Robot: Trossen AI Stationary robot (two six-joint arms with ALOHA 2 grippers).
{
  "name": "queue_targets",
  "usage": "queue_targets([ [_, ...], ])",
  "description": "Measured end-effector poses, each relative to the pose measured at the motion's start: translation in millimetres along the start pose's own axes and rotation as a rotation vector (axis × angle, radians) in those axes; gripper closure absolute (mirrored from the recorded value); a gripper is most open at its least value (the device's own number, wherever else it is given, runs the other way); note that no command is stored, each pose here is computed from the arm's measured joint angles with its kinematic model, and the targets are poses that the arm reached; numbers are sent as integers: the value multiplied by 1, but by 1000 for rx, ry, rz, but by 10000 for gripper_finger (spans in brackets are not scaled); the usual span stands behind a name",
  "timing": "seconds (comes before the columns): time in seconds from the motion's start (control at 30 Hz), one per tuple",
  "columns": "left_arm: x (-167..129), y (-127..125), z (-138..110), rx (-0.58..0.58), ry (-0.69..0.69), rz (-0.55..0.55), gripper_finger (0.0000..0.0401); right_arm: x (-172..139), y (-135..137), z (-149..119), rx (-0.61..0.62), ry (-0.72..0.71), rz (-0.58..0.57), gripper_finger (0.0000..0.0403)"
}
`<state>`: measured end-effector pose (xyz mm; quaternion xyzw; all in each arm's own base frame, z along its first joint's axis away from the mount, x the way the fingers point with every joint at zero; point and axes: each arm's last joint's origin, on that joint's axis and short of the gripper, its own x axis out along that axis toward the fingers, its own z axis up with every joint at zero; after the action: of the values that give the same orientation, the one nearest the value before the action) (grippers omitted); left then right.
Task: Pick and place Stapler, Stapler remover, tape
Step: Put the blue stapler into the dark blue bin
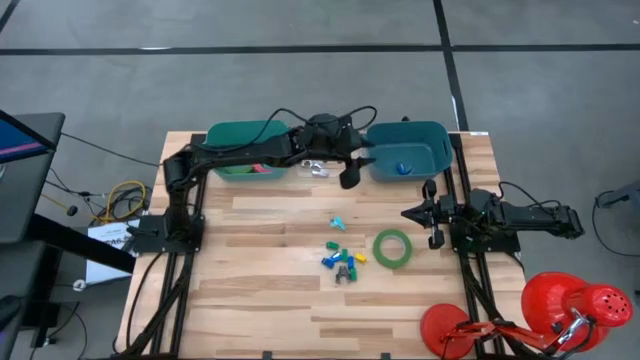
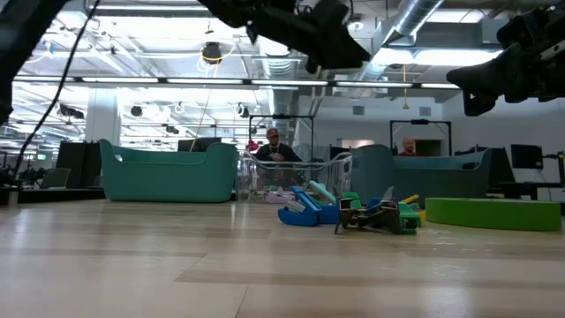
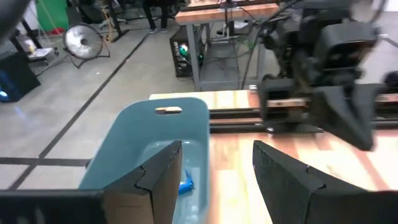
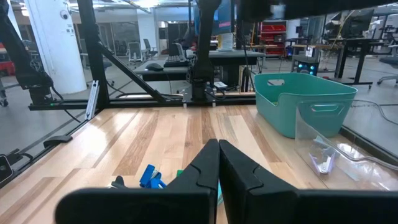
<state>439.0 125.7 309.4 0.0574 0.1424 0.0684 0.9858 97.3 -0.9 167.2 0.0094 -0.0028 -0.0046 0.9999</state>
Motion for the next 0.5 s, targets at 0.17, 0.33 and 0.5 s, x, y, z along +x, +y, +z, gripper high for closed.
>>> queue_targets([
  [0.17, -25, -16, -5, -40, 25, -30, 215, 0, 0, 0, 0, 0, 0, 403],
  [0.33, -49, -33, -20, -96, 66, -63, 215, 0, 0, 0, 0, 0, 0, 403],
  [0.5, -70, -53, -40, -91, 120, -109, 215, 0, 0, 0, 0, 0, 0, 403],
])
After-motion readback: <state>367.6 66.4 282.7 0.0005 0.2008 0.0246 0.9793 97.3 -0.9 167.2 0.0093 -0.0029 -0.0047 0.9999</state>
